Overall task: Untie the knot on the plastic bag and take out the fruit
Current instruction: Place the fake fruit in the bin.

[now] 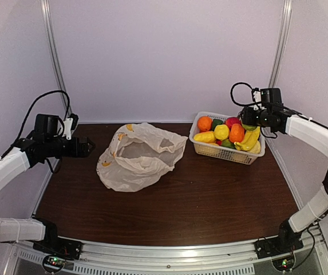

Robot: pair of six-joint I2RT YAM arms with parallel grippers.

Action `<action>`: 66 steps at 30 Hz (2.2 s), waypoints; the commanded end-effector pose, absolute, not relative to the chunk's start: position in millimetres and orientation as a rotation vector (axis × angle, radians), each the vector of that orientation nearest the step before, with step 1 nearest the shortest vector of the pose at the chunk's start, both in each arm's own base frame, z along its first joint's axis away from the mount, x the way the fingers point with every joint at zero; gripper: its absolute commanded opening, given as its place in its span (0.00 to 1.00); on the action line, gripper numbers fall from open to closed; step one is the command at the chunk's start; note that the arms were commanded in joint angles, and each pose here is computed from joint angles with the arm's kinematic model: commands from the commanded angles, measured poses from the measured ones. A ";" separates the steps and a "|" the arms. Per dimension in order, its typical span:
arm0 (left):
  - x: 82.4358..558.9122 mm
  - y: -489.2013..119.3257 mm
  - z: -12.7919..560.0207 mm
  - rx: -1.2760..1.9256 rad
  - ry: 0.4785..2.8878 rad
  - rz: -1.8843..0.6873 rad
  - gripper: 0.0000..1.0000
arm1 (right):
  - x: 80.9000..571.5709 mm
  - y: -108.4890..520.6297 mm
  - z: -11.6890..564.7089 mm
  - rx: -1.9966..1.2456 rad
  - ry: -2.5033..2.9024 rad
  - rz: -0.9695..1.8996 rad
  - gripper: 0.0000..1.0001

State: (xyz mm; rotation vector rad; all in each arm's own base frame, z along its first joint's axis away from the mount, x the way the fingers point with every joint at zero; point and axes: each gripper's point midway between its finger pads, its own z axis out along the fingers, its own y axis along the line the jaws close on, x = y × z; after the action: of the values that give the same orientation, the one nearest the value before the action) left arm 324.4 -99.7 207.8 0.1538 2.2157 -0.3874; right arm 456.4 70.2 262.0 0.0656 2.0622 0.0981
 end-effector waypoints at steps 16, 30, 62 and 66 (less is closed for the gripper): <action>326.4 -100.7 199.2 0.198 2.224 -0.381 0.98 | 506.6 51.9 250.1 0.019 2.079 0.047 0.52; 326.5 -101.4 196.3 0.199 2.234 -0.385 0.98 | 520.0 49.3 241.6 0.006 2.106 0.031 0.66; 326.5 -103.4 197.1 0.206 2.231 -0.398 0.98 | 513.8 48.4 257.0 0.008 2.082 0.038 0.92; 327.3 -101.3 197.6 0.201 2.232 -0.386 0.98 | 506.4 44.2 262.2 0.013 2.080 0.018 0.99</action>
State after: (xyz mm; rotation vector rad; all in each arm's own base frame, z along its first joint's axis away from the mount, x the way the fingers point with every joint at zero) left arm 324.3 -103.0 196.8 0.1900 2.2446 -0.3924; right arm 516.6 52.8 241.9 -0.0060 2.1062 0.0411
